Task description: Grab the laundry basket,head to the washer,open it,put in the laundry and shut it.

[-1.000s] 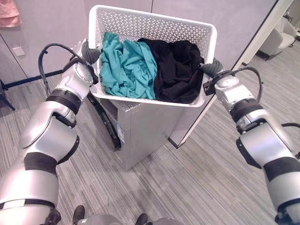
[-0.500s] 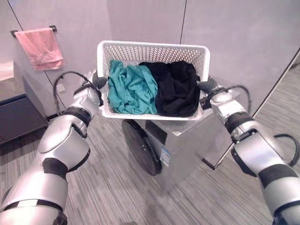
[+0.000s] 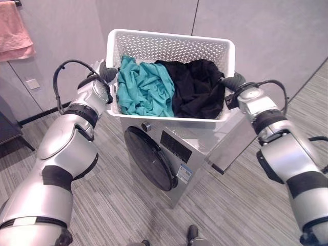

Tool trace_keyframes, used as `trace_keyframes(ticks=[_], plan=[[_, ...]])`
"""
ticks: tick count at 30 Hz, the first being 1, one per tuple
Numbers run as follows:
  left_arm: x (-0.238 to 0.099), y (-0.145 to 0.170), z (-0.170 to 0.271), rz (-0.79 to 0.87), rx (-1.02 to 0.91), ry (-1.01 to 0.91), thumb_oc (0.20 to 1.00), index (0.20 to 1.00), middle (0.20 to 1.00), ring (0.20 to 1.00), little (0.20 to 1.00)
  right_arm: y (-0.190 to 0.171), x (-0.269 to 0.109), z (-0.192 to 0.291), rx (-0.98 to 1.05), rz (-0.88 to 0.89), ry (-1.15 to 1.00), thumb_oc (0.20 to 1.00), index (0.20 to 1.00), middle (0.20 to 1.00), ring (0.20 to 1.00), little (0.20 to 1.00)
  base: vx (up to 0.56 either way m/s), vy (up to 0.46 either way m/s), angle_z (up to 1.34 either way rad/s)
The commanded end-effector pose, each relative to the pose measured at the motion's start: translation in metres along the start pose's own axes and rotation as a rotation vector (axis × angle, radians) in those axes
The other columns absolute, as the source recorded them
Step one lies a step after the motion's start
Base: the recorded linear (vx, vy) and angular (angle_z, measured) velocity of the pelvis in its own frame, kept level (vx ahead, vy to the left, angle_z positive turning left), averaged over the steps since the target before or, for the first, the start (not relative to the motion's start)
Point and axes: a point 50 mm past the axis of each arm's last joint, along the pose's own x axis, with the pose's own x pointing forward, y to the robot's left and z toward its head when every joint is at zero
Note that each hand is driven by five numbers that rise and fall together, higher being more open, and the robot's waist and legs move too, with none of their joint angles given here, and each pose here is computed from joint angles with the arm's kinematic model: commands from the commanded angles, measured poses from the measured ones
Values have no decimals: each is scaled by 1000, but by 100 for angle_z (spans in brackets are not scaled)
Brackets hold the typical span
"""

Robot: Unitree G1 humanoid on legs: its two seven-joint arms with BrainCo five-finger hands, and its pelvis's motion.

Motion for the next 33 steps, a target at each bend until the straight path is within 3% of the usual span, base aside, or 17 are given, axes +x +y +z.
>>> trace_keyframes(ticks=[1,5,6,7,8,9,26,29,33], plan=[[3,56,48,178,89,-150,200,200,200,200,200,-44,-5,33,-247,-139,-31,200,200,200,200,200,114,-253,31],[2,62,64,200,79,-184,200,200,200,200,200,-49,-7,46,-243,-168,-63,200,200,200,200,200,8,-111,-9],[1,63,73,198,73,-203,448,448,448,448,448,-50,-6,43,-240,-166,-52,351,351,351,351,351,89,5,-15],[1,63,73,196,81,-202,573,573,573,573,573,-53,-6,37,-257,-177,-30,533,533,533,533,533,137,61,8],[2,59,70,181,74,-190,1000,1000,1000,1000,1000,-50,-5,33,-276,-168,-12,580,580,580,580,580,145,125,6],[2,58,66,178,62,-174,1000,1000,1000,1000,1000,-49,-5,29,-280,-160,2,1000,1000,1000,1000,1000,169,157,-13],[4,61,52,169,122,-97,1000,1000,1000,1000,1000,-41,-4,19,-346,-102,93,1000,1000,1000,1000,1000,72,81,-20],[4,67,50,184,67,-101,1000,1000,1000,1000,1000,-48,-5,25,-286,-119,54,1000,1000,1000,1000,1000,33,10,-17],[2,91,52,244,-153,-170,1000,1000,1000,1000,1000,-72,-12,47,-91,-145,-99,1000,1000,1000,1000,1000,44,8,-4]])
